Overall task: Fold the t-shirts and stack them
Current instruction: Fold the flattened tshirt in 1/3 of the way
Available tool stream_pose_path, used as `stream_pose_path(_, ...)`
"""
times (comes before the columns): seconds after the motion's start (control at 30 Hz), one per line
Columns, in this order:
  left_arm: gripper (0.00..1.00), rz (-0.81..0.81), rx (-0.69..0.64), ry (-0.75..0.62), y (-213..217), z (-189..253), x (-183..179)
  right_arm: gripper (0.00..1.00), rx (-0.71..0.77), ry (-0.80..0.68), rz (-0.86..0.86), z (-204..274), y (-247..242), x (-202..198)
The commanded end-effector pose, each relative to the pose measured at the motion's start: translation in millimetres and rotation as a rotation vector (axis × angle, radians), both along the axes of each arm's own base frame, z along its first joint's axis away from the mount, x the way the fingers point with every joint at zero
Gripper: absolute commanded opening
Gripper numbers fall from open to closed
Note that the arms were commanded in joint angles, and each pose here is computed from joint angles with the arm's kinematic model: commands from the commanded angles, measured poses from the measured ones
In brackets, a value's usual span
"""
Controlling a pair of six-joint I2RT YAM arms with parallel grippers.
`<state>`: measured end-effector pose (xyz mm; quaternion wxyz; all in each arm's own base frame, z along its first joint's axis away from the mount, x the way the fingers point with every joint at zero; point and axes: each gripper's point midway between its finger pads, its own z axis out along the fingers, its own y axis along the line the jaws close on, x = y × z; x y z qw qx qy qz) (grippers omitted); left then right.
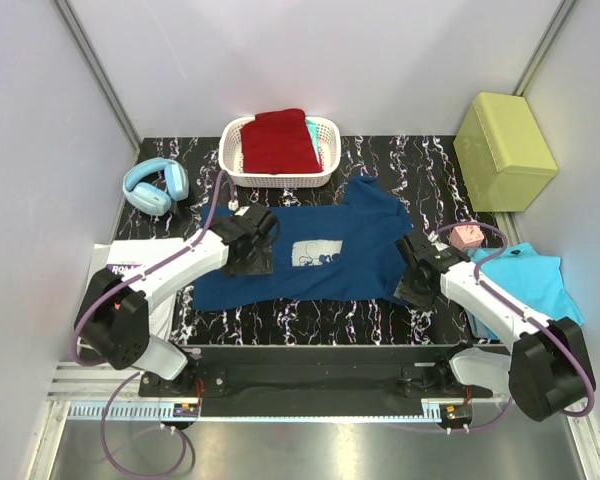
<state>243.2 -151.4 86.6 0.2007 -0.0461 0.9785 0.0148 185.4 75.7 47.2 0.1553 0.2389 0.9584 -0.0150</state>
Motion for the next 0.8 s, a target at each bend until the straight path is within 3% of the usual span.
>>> stream_pose_path(0.0, 0.71, -0.036, -0.028, -0.021, -12.8, -1.1, 5.9, 0.48, 0.043, -0.076, -0.061, 12.2, 6.2, 15.0)
stream_pose_path(0.3, 0.70, -0.064, -0.029, 0.028, -19.1, -17.5, 4.5, 0.55, 0.033, -0.070, -0.081, -0.3, 10.7, 29.0)
stream_pose_path(0.53, 0.70, -0.069, -0.024, 0.050, -19.3, -23.3, 2.6, 0.45, 0.034, -0.038, -0.076, -7.0, 15.6, 33.4)
stream_pose_path(0.67, 0.70, -0.071, -0.017, 0.062, -18.5, -27.1, 1.2, 0.32, 0.011, -0.044, -0.083, -5.3, 11.3, 34.3)
stream_pose_path(0.7, 0.69, -0.070, -0.019, 0.063, -19.0, -27.5, 1.3, 0.20, 0.002, -0.038, -0.086, -5.9, 9.9, 33.9)
stream_pose_path(0.77, 0.69, -0.066, -0.018, 0.071, -19.4, -29.3, 0.7, 0.06, -0.014, -0.025, -0.092, -4.7, 7.4, 31.9)
